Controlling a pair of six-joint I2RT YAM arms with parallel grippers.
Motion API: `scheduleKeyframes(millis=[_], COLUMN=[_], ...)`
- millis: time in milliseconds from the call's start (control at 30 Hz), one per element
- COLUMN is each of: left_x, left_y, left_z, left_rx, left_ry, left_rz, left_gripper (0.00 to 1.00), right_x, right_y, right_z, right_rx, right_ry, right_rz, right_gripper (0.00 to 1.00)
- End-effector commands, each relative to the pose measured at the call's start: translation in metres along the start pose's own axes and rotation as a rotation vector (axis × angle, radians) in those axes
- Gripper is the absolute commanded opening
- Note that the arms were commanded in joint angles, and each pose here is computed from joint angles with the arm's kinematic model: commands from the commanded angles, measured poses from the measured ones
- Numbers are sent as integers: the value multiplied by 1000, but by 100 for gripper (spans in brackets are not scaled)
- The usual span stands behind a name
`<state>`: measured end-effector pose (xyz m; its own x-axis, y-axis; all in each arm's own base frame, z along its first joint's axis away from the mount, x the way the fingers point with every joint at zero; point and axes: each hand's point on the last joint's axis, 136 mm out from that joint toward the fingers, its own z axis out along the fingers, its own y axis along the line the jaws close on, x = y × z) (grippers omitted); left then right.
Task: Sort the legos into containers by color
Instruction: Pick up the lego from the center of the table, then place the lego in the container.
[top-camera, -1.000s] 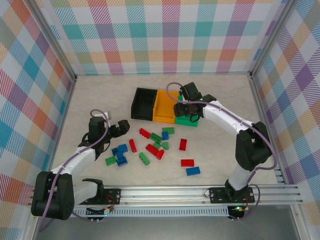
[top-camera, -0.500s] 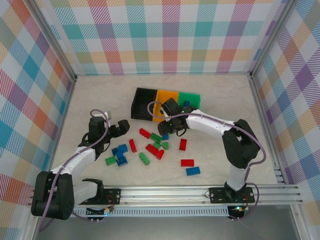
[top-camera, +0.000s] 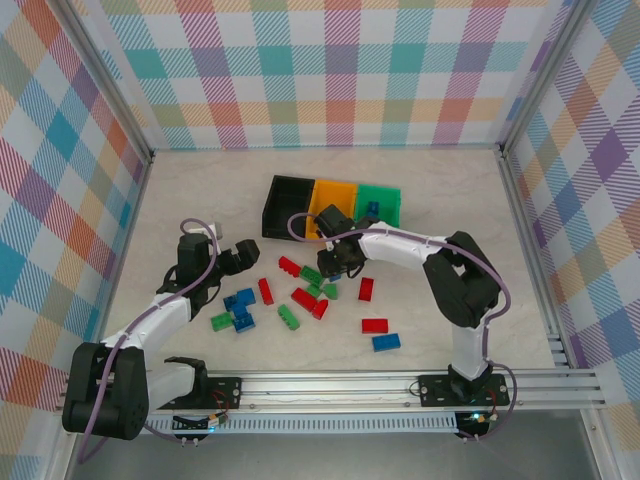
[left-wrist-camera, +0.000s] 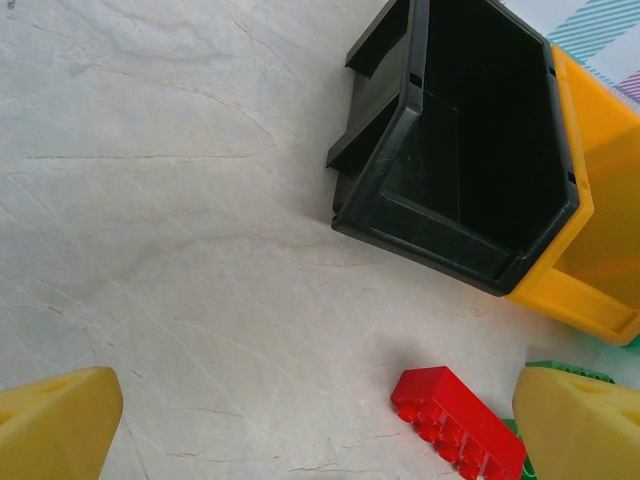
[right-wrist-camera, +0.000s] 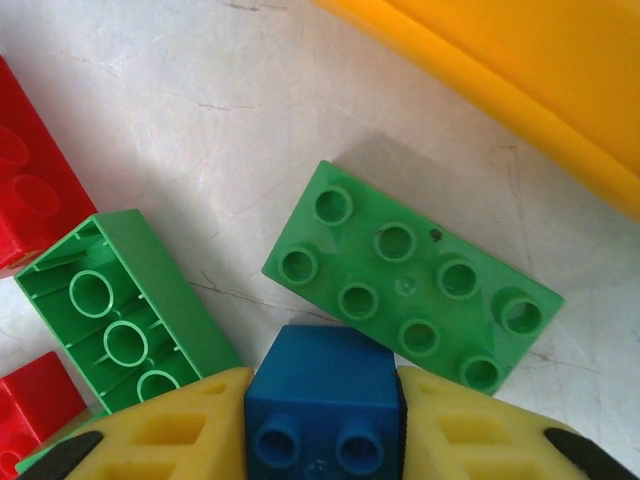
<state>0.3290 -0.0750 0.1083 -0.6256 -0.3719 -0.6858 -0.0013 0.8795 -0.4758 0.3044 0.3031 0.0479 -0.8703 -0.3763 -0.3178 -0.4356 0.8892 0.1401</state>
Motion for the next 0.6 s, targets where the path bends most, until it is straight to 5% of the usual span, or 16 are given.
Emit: scheduleKeyframes(millis=[0,167,333,433,567], left_x=[-9,-9,-8,-8,-8], left_y=[-10,-10,-11,-10,-9], left_z=[-1,0,0,1,1], left_rx=[28,29,32,28,23], left_ry=[-18,-15,-13,-11,-11], left_rz=[18,15,15,16,19], left_gripper=[100,100,100,100,100], right_x=[-25,-56,-78,-83,-78], right_y=[-8,-59,-117,-119,-106], right_z=[-46,-91,-97,-83,-77], right_rx=[28,70,103,96,52], right_ry=[-119,-249,-298,-237,-235], right_rz=[-3,91,214,205,202], right_gripper=[36,37,41,59,63])
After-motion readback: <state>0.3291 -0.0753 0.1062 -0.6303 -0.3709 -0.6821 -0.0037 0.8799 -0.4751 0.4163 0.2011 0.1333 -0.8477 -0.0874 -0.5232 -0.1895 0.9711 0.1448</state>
